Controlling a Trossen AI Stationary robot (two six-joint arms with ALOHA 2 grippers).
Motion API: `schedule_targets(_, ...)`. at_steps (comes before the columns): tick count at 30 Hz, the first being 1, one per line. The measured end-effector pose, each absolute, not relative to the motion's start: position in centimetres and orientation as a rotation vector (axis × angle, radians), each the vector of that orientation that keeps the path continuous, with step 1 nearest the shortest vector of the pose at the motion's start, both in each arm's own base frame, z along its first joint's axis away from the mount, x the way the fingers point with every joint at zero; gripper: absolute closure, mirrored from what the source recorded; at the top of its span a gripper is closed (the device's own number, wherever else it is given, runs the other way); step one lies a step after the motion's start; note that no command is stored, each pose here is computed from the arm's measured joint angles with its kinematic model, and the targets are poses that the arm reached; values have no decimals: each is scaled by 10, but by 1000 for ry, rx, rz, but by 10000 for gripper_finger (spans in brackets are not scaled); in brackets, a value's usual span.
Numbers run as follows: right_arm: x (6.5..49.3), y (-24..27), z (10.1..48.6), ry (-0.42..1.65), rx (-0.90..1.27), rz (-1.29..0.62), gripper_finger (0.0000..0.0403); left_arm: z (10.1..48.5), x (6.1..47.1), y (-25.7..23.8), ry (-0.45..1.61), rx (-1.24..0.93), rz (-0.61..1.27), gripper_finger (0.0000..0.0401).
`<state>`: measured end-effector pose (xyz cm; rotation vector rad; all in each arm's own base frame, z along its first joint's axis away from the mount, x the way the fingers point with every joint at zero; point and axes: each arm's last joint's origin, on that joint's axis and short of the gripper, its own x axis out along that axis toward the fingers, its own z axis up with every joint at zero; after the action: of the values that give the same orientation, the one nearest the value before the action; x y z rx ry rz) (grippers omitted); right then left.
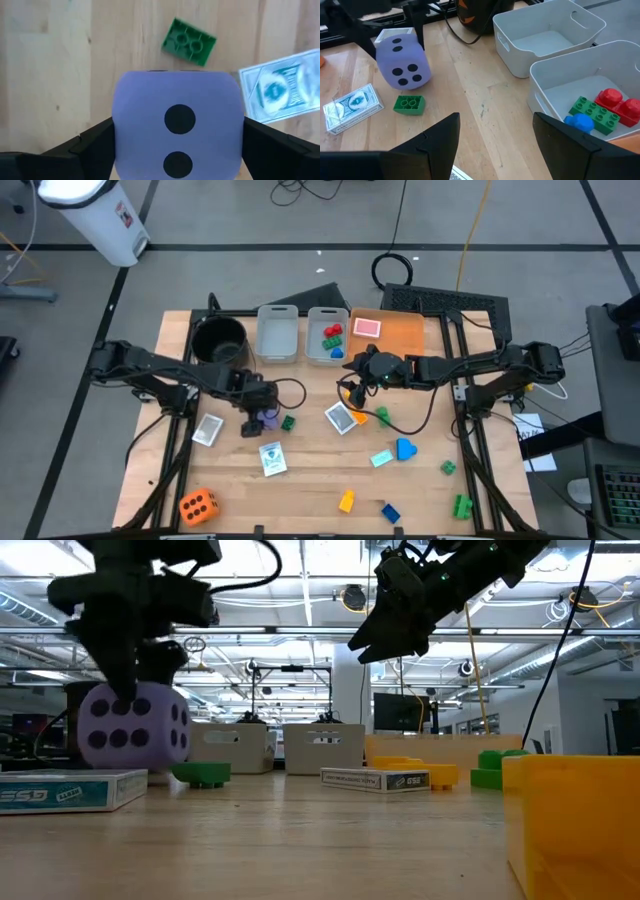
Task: Pick & Place Toys
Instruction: Put the purple dice into the left gray bin
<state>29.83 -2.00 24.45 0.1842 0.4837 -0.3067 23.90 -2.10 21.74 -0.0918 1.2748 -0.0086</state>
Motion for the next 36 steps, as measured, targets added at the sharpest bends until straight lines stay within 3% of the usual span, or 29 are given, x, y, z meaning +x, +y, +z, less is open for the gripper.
schedule_targets(13, 290, -23, 257, 448, 219, -323, 161, 305, 252, 11, 1161, -93, 59, 49)
schedule_targets(23, 288, -23, 261, 426, 227, -325, 161, 370, 240, 69, 1017, -79, 203, 43)
schedule_targets(29, 288, -23, 261, 421, 235, -325, 161, 378, 232, 112, 989, -94, 328, 42)
schedule_targets(36, 288, -23, 261, 421, 228, -323, 161, 354, 243, 158, 1065, -137, 391, 42)
